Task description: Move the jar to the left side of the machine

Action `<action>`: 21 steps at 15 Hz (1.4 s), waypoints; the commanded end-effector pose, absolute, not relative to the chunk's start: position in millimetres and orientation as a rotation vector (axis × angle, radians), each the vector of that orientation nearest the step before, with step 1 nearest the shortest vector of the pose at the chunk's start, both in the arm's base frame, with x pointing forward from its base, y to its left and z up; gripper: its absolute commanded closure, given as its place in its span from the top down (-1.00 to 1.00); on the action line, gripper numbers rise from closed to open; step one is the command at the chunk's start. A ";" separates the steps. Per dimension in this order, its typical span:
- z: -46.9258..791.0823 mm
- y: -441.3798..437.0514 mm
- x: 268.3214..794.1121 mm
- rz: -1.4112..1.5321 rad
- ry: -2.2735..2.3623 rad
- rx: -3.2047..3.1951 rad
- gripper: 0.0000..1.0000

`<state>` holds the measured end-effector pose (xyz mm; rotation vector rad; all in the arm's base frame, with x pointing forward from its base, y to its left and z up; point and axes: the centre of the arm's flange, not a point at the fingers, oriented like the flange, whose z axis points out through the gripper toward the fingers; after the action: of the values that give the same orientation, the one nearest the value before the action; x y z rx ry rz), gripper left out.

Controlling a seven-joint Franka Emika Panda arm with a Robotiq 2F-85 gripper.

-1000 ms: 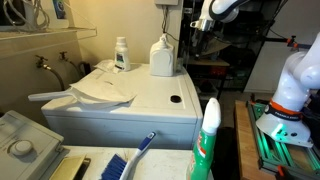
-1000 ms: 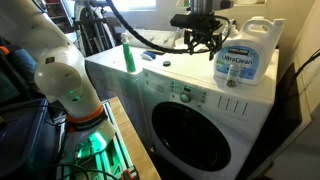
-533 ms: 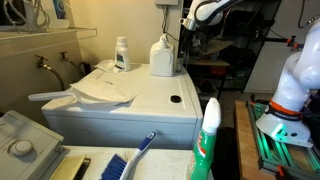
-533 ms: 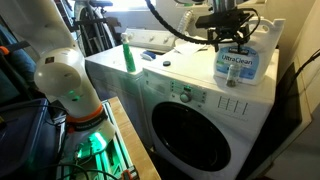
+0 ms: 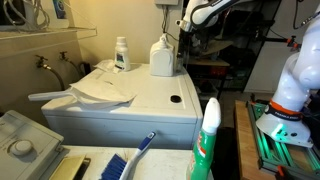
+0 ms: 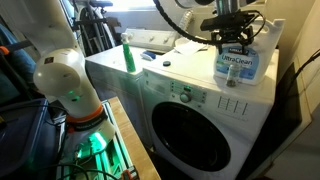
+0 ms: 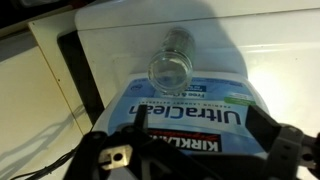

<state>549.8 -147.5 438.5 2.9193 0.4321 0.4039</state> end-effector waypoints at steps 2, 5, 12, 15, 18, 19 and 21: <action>421.9 -159.8 553.0 0.324 0.442 2.890 1.00; 413.3 -172.7 554.4 0.297 0.405 2.907 1.00; 386.2 -184.1 563.3 0.203 0.378 2.928 1.00; 379.3 -182.9 565.7 0.173 0.392 2.942 0.89; 373.9 -179.3 568.3 0.155 0.399 2.951 0.26; 372.6 -178.2 569.1 0.147 0.400 2.954 0.24; 371.5 -176.3 569.6 0.142 0.406 2.954 -0.11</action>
<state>565.9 -172.6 374.5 2.9456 0.4155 0.1807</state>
